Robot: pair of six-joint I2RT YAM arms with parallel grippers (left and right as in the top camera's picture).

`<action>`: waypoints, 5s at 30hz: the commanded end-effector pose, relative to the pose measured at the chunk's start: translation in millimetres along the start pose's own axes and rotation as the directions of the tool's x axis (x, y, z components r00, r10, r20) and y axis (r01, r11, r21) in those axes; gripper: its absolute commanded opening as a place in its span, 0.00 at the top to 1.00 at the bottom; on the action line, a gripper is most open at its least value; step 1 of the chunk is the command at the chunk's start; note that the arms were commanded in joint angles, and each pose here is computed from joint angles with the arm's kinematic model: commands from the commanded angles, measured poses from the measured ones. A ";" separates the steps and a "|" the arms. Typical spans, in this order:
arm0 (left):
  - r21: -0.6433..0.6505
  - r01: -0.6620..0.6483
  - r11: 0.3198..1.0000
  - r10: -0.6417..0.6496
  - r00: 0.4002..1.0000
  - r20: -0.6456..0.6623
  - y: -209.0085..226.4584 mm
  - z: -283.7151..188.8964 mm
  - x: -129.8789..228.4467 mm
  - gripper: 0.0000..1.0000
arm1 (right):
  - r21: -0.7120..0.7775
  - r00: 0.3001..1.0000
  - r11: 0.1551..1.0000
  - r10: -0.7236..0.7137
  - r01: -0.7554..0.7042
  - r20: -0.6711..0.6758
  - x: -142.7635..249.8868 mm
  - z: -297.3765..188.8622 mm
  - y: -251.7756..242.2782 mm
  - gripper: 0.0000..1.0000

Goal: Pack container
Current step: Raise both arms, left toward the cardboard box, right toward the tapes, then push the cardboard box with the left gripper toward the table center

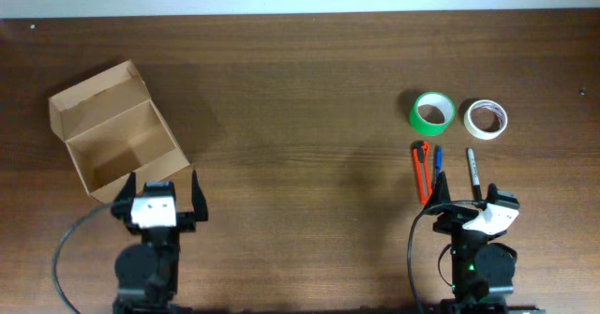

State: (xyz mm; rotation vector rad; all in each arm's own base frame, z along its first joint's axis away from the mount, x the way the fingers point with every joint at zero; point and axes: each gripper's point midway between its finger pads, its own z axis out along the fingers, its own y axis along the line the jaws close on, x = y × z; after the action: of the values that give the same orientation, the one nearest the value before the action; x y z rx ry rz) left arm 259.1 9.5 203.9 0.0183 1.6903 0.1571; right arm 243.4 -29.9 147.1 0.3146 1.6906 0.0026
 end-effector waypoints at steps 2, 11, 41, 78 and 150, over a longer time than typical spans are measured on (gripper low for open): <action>-0.018 0.002 1.000 -0.003 0.998 -0.059 4.0 16.6 -25.3 0.00 | 0.033 0.993 0.999 0.024 -0.021 -0.118 6.4 -3.0 -3.1 0.01; -0.061 -0.024 0.998 0.009 0.974 -0.226 17.5 79.9 -71.4 0.00 | 0.100 0.932 0.994 -0.010 0.050 -0.361 -29.0 -5.3 1.3 0.01; -0.055 -0.001 0.998 -0.032 0.808 -0.589 23.3 131.1 -33.7 0.21 | 0.171 0.766 0.982 0.048 0.081 -0.641 -109.0 16.1 26.6 0.01; -0.428 0.183 0.885 -0.457 0.166 -0.874 -4.4 158.7 121.9 0.64 | 0.592 0.569 0.806 0.490 -0.006 -0.661 -68.7 64.2 -126.4 0.01; 0.279 0.096 0.955 0.202 0.479 -0.855 -396.4 100.0 31.4 0.13 | 0.676 0.585 0.730 0.591 -0.097 -0.555 -112.6 69.2 -159.5 0.01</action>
State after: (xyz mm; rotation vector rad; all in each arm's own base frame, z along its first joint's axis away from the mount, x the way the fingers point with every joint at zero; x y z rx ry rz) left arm 365.4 -372.9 87.3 0.2324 2.8889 -0.1153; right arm 286.0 -221.1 213.1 1.3194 2.4087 -0.0851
